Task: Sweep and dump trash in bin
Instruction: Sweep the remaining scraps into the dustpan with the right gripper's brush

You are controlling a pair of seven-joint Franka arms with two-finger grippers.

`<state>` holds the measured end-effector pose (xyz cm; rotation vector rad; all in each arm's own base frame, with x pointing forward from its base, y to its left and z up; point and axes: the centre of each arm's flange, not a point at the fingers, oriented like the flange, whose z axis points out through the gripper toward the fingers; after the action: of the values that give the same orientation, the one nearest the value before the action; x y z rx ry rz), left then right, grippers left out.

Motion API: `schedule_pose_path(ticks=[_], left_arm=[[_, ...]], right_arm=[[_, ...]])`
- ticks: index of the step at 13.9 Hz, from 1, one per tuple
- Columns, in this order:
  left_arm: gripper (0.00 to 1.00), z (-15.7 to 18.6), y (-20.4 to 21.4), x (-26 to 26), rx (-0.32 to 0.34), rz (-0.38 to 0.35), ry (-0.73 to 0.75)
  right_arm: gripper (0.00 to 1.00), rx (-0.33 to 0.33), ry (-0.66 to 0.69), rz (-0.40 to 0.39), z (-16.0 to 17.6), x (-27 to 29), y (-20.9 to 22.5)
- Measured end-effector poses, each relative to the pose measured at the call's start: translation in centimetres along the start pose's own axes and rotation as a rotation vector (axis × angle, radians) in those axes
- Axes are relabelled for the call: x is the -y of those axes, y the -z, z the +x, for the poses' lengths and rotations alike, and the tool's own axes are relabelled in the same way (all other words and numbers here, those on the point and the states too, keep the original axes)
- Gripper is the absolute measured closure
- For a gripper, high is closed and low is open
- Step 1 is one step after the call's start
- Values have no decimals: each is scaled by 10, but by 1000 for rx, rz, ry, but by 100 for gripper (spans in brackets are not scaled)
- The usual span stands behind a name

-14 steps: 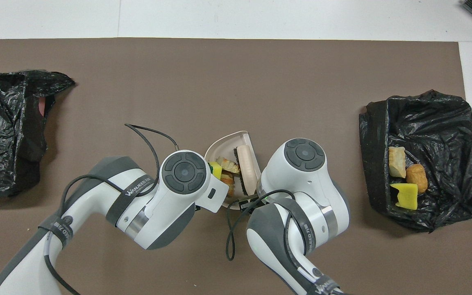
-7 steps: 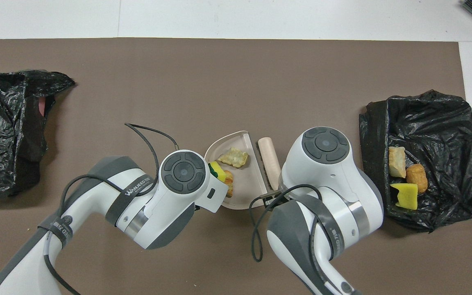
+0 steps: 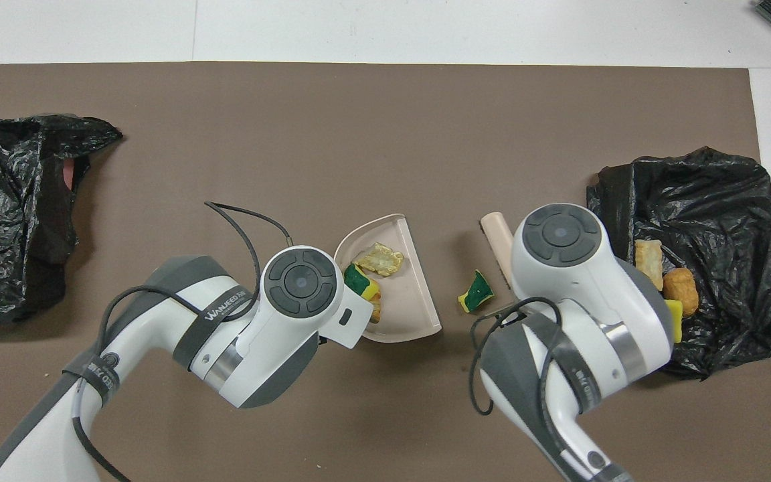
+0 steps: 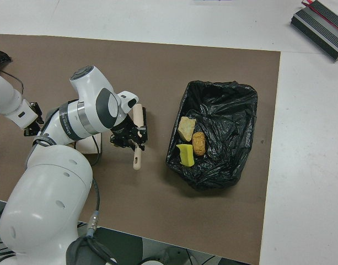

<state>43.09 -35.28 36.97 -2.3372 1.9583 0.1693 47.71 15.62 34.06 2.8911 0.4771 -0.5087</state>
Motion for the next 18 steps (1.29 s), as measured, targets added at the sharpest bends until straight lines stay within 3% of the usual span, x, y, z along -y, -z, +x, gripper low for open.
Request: schedule_pose_path(ticks=[4,7,10,13,18], left_arm=[[68,3,0,-22,20,6,-33],[68,-1,-2,-27,32,8,-35],[68,-3,-4,-25,34,6,-42],[68,-14,-5,-10,33,4,-113],[68,-80,13,49,31,30,-211]], right_arm=[[74,-10,44,171,1,85,0],[74,-5,31,284,-2,111,5],[74,-13,19,296,0,109,10],[74,-14,-77,286,-2,109,23],[74,0,-255,217,-47,120,79]])
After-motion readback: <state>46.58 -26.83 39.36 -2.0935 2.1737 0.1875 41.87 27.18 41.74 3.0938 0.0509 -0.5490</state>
